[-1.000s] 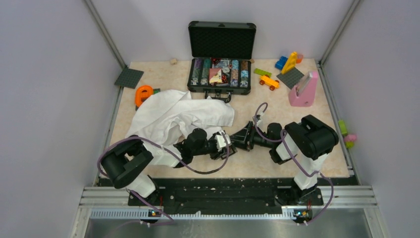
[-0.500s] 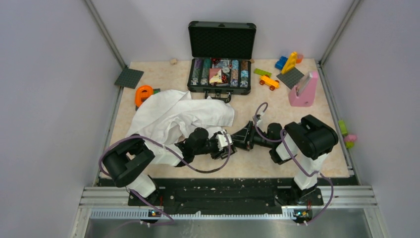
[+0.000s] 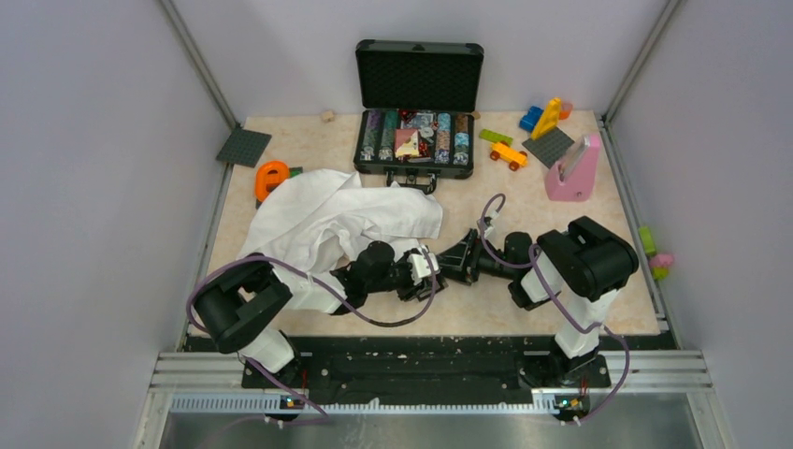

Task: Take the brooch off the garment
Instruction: Place the brooch in the brooch box, then place the brooch box at the center of the board.

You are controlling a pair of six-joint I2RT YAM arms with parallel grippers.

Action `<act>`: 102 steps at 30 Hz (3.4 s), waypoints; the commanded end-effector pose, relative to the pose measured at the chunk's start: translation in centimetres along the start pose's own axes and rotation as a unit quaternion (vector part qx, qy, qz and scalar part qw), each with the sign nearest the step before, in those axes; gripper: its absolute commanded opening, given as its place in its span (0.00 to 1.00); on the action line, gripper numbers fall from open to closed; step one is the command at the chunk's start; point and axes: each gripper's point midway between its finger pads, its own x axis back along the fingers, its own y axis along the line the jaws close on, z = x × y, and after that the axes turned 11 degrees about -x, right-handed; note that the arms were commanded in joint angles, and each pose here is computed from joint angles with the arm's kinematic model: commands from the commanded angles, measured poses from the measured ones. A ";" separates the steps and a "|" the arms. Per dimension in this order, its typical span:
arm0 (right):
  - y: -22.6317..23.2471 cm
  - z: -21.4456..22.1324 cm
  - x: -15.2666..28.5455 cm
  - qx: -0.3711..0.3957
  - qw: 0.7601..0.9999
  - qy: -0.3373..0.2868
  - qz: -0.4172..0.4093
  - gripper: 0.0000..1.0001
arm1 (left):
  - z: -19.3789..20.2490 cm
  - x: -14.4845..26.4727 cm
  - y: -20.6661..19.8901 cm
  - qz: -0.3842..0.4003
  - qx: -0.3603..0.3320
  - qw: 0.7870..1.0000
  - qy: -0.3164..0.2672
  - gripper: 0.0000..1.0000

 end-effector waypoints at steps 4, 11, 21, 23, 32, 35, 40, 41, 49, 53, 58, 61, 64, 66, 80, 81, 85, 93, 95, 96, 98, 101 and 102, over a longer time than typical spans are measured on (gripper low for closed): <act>0.8 0.3 -0.2 0.030 0.999 0.005 -0.015 0.36 | -0.9 0.5 0.4 -0.007 -0.010 1.000 -0.008 0.40; 0.9 0.3 -0.2 0.030 0.999 0.005 -0.015 0.36 | -1.2 0.5 0.0 0.004 -0.009 1.000 -0.017 0.41; 1.0 0.1 -0.3 0.031 0.999 0.004 -0.014 0.36 | -1.1 0.5 -0.4 0.013 -0.007 1.000 -0.016 0.52; 1.0 0.2 -0.3 0.031 0.999 0.005 -0.015 0.36 | -1.1 0.4 -0.3 0.011 -0.007 1.000 -0.015 0.52; 1.1 0.1 -0.3 0.032 0.999 0.003 -0.016 0.36 | -0.4 -0.5 -0.5 0.025 0.000 1.000 0.002 0.51; 1.1 0.2 -0.3 0.032 0.999 0.004 -0.015 0.36 | -0.5 -0.5 -0.5 0.026 0.002 1.000 0.000 0.53; 1.1 0.1 -0.3 0.032 0.999 0.004 -0.015 0.36 | -0.6 -0.5 -0.5 0.025 0.004 1.000 -0.002 0.61; 1.1 0.1 -0.3 0.032 0.999 0.004 -0.014 0.36 | -0.6 -0.5 -0.5 0.025 0.005 1.000 -0.002 0.64; 0.6 0.0 -0.4 0.031 0.999 0.001 -0.009 0.36 | -1.6 0.3 -0.6 0.026 -0.001 0.999 -0.019 0.99; 0.2 -0.1 -0.5 0.028 1.000 0.000 -0.005 0.36 | -3.4 1.6 -0.1 0.007 -0.013 0.999 -0.052 0.99; 0.0 -0.5 -0.8 0.030 1.000 -0.002 0.003 0.36 | -5.9 4.2 0.6 -0.035 -0.042 0.992 -0.112 0.99; 0.1 -1.1 -1.0 0.039 0.999 -0.006 0.012 0.36 | -6.5 5.4 1.6 -0.072 -0.044 0.989 -0.121 0.99; -0.2 -1.9 -1.1 0.047 0.998 -0.014 0.026 0.36 | -6.3 6.4 3.4 -0.128 -0.036 0.985 -0.110 0.99; -0.4 -2.6 -0.9 0.055 0.997 -0.022 0.038 0.36 | -5.9 7.1 4.5 -0.166 -0.023 0.981 -0.100 0.99; -2.5 -11.0 3.6 0.159 0.956 -0.119 0.217 0.37 | -4.8 9.0 7.2 -0.254 0.006 0.965 -0.069 0.99; -2.6 -11.7 4.0 0.169 0.948 -0.130 0.235 0.37 | -4.6 9.2 7.4 -0.263 0.011 0.962 -0.065 0.99; -2.5 -14.2 5.5 0.196 0.919 -0.175 0.293 0.38 | -4.2 9.7 7.9 -0.282 0.021 0.958 -0.053 0.99; -2.3 -18.4 8.8 0.238 0.854 -0.248 0.392 0.41 | -3.6 10.4 8.7 -0.309 0.029 0.950 -0.038 0.99; -2.1 -19.5 10.2 0.245 0.831 -0.270 0.419 0.41 | -3.5 10.7 9.1 -0.324 0.046 0.944 -0.038 0.99; -1.9 -20.1 10.8 0.250 0.821 -0.282 0.428 0.41 | -3.4 10.8 9.2 -0.329 0.049 0.942 -0.037 0.99; -2.1 -20.7 12.0 0.251 0.806 -0.293 0.449 0.41 | -3.3 10.9 9.3 -0.333 0.051 0.941 -0.035 0.99; -1.7 -21.8 12.8 0.255 0.792 -0.307 0.462 0.41 | -3.2 10.9 9.3 -0.333 0.050 0.941 -0.033 0.99; -1.6 -22.2 13.1 0.256 0.787 -0.312 0.467 0.41 | -3.3 10.9 9.3 -0.333 0.049 0.941 -0.033 0.99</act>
